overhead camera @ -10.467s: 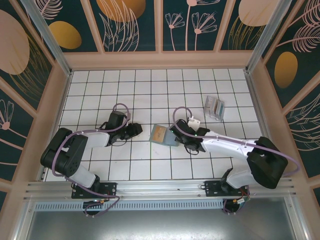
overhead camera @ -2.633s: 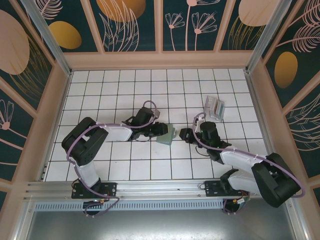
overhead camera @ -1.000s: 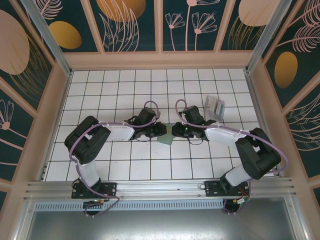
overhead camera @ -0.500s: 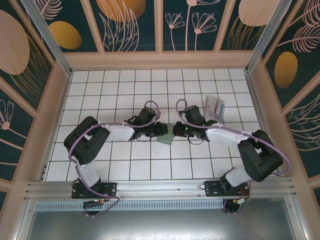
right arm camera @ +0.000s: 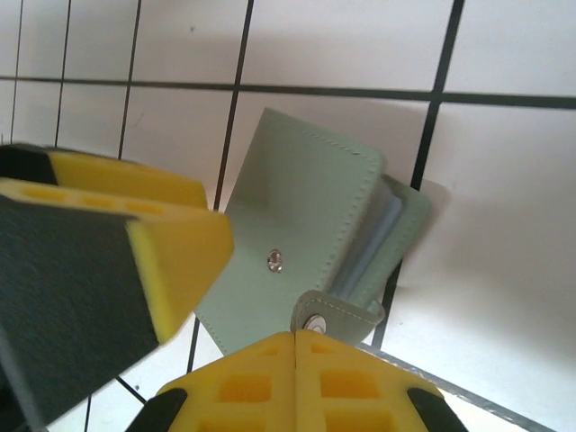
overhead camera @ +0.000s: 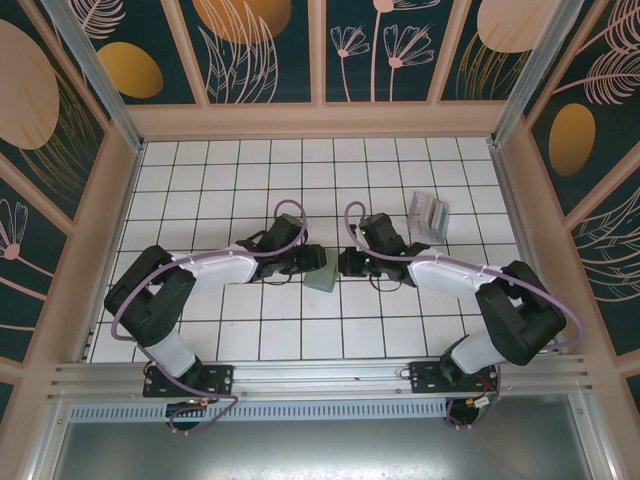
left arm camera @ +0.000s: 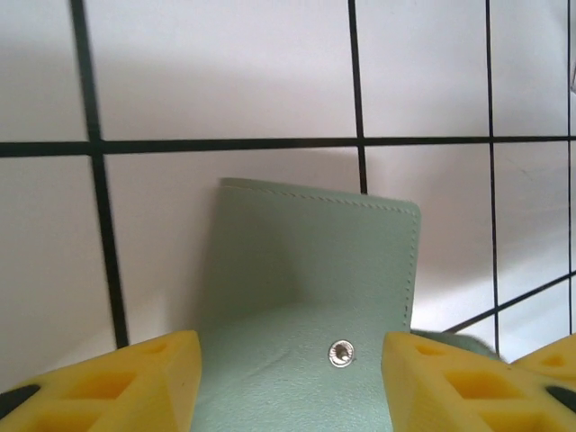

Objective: Put the credit cards into the card holder
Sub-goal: Close the button on the card holder.

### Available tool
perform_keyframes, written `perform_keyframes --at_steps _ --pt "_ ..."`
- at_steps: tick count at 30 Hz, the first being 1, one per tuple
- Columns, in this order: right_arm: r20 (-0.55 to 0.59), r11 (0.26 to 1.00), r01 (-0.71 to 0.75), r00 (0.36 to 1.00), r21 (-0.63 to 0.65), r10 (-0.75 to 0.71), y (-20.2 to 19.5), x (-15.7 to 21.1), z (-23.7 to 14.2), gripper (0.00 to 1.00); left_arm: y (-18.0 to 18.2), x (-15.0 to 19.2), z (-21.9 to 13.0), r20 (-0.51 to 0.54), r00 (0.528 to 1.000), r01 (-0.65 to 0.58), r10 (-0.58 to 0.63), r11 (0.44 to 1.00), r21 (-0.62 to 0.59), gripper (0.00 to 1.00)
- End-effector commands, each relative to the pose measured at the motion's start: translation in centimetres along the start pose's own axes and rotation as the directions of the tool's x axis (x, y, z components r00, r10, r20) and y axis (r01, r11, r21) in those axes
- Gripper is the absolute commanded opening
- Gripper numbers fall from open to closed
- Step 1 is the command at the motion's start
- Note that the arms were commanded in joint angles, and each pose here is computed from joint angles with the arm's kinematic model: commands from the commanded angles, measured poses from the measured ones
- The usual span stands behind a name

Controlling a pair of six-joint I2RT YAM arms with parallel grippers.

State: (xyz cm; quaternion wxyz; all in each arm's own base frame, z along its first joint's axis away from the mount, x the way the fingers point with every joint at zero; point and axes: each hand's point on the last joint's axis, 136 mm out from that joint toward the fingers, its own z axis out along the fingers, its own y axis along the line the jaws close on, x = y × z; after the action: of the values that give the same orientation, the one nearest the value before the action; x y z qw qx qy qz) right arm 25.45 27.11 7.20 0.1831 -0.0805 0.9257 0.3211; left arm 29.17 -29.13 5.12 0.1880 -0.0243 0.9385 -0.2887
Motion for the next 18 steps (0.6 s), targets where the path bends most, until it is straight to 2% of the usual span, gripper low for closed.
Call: perform_keyframes --at_steps 1,5,7,12,18 --pt "0.008 0.998 0.042 0.999 -0.044 -0.042 1.7 -0.9 0.5 0.00 2.0 -0.5 -1.4 0.044 0.999 0.009 -0.006 0.997 -0.075 0.58" --pt "0.000 0.998 0.049 0.999 -0.051 -0.049 2.1 -0.9 1.0 0.00 4.6 -0.1 -0.7 0.043 0.999 0.027 -0.022 0.992 -0.119 0.55" --pt "-0.010 0.997 0.046 0.999 -0.055 -0.046 2.2 -0.9 1.4 0.00 5.0 0.1 0.3 0.021 1.000 0.017 -0.014 0.990 -0.143 0.50" --pt "-0.039 0.997 0.041 0.998 -0.066 -0.043 2.1 -0.6 2.4 0.00 2.2 0.5 1.3 -0.011 0.999 0.033 -0.033 0.999 0.025 0.39" --pt "-0.049 0.999 0.037 0.998 -0.035 -0.039 1.3 -0.6 3.2 0.00 1.3 2.0 1.4 -0.065 0.996 0.073 -0.066 0.991 0.114 0.38"
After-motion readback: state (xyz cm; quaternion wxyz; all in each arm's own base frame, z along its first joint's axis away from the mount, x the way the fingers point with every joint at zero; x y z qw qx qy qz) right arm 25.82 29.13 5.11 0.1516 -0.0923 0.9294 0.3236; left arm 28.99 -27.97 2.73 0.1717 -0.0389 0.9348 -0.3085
